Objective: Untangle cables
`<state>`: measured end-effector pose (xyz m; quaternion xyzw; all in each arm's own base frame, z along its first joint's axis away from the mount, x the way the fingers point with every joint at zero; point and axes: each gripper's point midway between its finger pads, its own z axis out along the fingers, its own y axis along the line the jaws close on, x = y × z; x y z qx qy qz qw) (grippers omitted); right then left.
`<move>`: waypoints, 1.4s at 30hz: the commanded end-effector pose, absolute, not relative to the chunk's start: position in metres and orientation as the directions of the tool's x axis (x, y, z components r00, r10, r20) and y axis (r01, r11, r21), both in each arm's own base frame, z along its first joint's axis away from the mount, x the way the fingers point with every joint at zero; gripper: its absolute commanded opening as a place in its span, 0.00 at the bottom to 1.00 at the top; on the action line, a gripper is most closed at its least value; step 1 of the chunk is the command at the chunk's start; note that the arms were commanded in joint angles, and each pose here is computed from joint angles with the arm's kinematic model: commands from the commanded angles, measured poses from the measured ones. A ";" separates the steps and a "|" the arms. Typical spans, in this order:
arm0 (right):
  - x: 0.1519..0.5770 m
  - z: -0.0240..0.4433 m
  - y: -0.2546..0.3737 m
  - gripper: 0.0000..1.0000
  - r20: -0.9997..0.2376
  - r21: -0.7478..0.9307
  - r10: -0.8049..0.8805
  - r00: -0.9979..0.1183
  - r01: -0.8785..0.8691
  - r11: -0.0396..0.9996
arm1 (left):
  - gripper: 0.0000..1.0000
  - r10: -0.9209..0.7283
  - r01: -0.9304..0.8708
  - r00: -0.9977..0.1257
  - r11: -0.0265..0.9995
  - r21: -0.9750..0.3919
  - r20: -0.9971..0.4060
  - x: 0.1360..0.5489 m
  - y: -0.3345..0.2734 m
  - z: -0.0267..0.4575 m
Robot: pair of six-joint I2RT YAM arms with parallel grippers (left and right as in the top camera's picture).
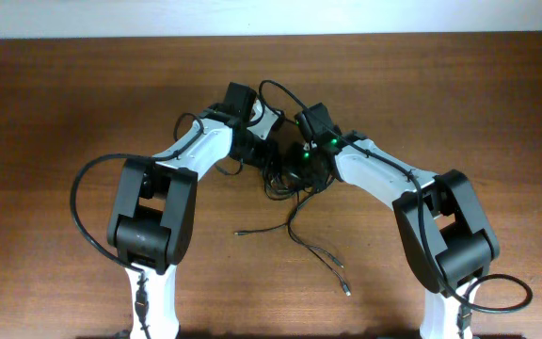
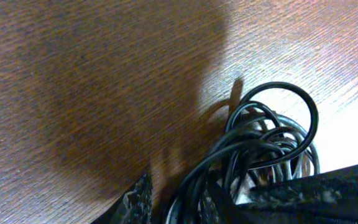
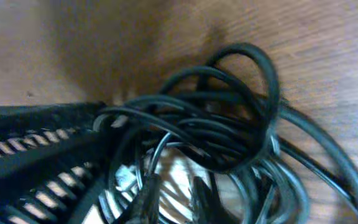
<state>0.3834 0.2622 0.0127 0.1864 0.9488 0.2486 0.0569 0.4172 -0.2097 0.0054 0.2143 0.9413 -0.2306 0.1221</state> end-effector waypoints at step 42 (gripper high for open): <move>0.358 0.076 0.301 0.49 -0.450 0.297 -0.431 -0.782 -0.586 0.754 | 0.45 -0.268 -0.255 -0.958 0.959 -0.126 -0.106 0.398 -0.068 0.041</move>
